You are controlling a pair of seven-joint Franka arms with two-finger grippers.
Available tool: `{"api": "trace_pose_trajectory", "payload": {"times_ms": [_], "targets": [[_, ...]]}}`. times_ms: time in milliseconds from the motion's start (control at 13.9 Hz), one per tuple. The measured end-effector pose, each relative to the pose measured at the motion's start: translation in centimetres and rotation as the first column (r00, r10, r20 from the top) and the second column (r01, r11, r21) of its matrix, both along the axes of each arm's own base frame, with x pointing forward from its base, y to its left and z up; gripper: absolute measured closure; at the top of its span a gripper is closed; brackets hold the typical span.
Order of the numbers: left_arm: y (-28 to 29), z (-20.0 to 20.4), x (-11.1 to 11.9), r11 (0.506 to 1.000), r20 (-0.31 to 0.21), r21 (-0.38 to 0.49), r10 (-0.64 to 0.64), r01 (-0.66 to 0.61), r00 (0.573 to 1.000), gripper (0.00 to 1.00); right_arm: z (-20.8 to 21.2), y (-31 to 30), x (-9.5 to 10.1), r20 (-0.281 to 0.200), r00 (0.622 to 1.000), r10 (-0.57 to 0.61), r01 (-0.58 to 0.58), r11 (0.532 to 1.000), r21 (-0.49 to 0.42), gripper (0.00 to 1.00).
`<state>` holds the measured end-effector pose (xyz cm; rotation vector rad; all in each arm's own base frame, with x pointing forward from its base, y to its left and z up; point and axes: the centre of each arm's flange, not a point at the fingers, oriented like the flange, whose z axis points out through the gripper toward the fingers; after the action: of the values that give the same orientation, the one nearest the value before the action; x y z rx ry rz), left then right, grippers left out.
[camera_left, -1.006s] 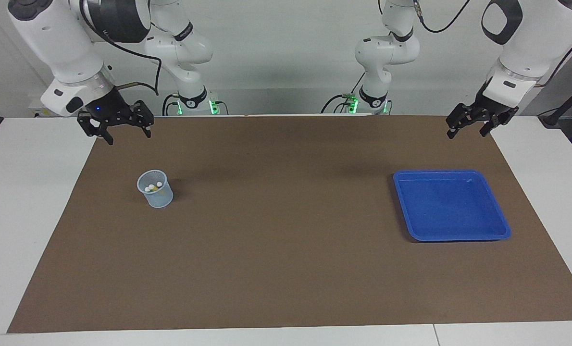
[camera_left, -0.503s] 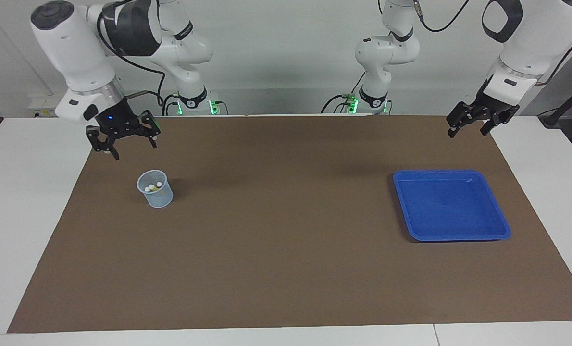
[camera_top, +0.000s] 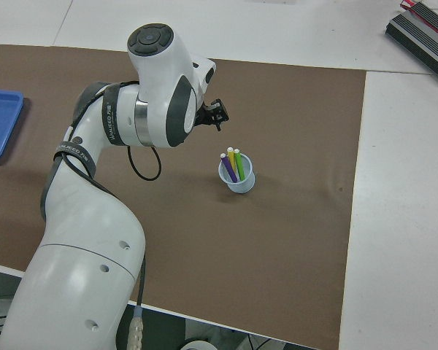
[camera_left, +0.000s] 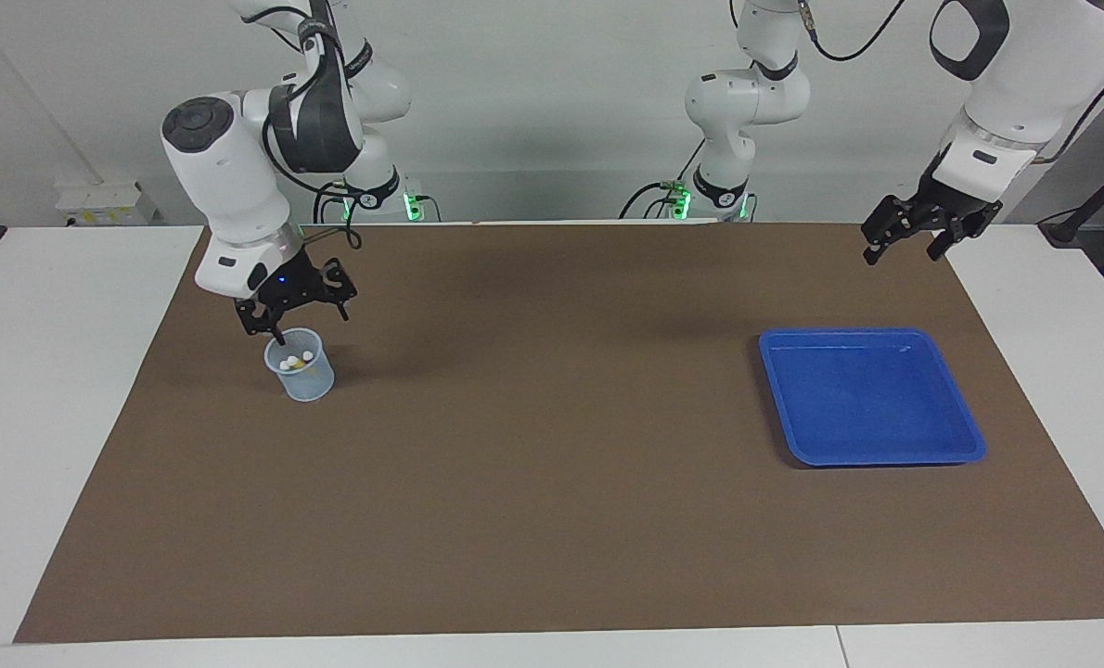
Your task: Right arm passes pens to left for tray arrangement
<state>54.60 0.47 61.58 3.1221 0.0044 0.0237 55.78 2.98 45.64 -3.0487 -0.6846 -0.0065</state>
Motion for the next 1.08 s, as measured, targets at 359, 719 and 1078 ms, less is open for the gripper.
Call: {"api": "trace_pose_trajectory", "payload": {"times_ms": [359, 719, 1078], "targets": [[-0.2, 0.5, -0.3, 1.0, 0.007, 0.0, -0.004, 0.004, 1.0, 0.0, -5.3, -0.6, 0.0, -0.071, 0.997, -0.011, 0.011, 1.0, -0.008, 0.1], [-0.7, 0.5, -0.5, 1.0, -0.003, 0.0, -0.014, 0.014, 1.0, 0.0, -6.0, -0.6, -0.3, -0.085, 0.996, -0.012, 0.012, 1.0, -0.008, 0.1], [-0.2, 0.8, -0.9, 1.0, -0.009, 0.0, -0.005, 0.005, 1.0, 0.0, -6.5, -0.6, -0.6, -0.097, 0.995, -0.012, 0.011, 1.0, -0.009, 0.29]]}}
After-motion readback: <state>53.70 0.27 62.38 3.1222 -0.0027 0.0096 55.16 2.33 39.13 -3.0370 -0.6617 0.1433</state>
